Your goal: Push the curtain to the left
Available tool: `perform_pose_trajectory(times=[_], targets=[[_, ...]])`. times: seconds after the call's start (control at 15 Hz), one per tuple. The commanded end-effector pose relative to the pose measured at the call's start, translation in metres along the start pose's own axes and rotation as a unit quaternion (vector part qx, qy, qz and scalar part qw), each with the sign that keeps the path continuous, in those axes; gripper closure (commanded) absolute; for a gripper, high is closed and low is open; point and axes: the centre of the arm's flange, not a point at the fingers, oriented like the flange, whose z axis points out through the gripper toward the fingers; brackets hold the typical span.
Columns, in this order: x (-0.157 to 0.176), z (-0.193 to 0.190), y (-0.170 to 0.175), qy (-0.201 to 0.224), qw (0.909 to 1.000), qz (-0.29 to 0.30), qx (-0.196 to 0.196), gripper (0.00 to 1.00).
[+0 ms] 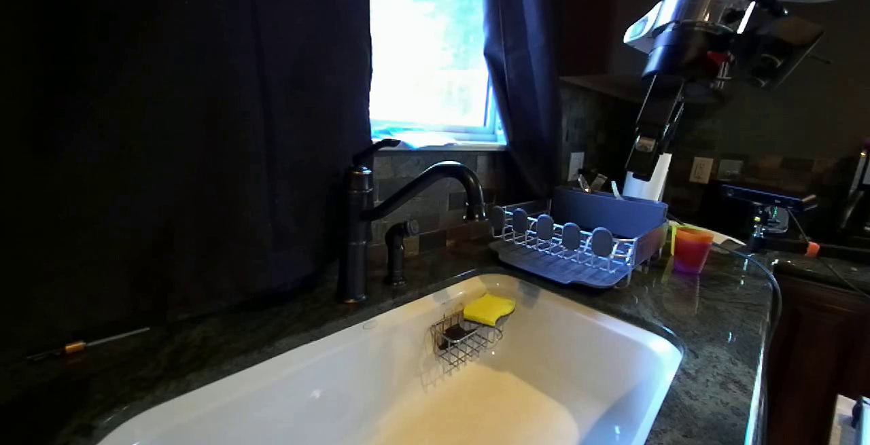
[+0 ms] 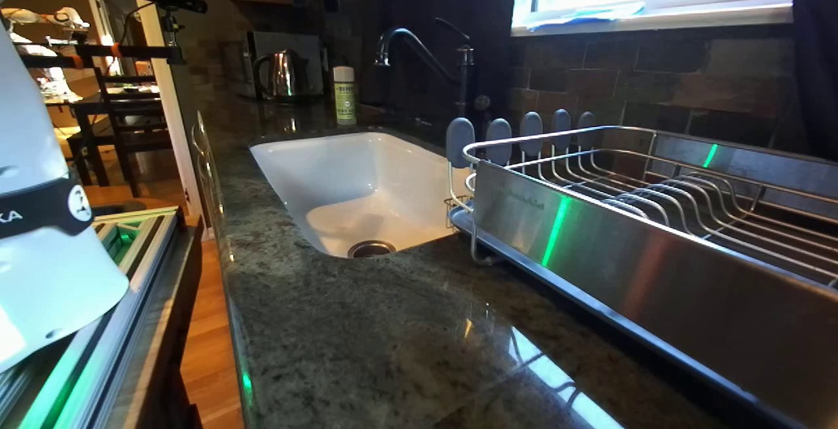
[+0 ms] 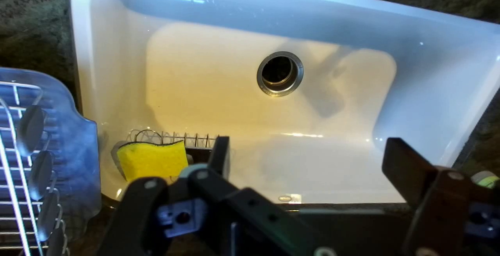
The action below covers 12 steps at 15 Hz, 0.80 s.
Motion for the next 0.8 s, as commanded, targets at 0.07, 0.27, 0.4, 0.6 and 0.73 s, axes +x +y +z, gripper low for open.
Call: perform_pose_trajectory(times=[0.07, 0.27, 0.4, 0.6, 0.73], targets=[[0.025, -0.004, -0.009, 0.005, 0.9997, -0.023, -0.001, 0.00], [0.071, -0.028, -0.025, 0.025, 0.9984, -0.048, -0.018, 0.00], [0.105, -0.046, -0.034, 0.040, 0.9964, -0.070, -0.026, 0.00], [0.160, -0.075, -0.035, 0.083, 0.9893, -0.103, -0.061, 0.00], [0.197, -0.093, -0.036, 0.124, 0.9816, -0.130, -0.063, 0.00]])
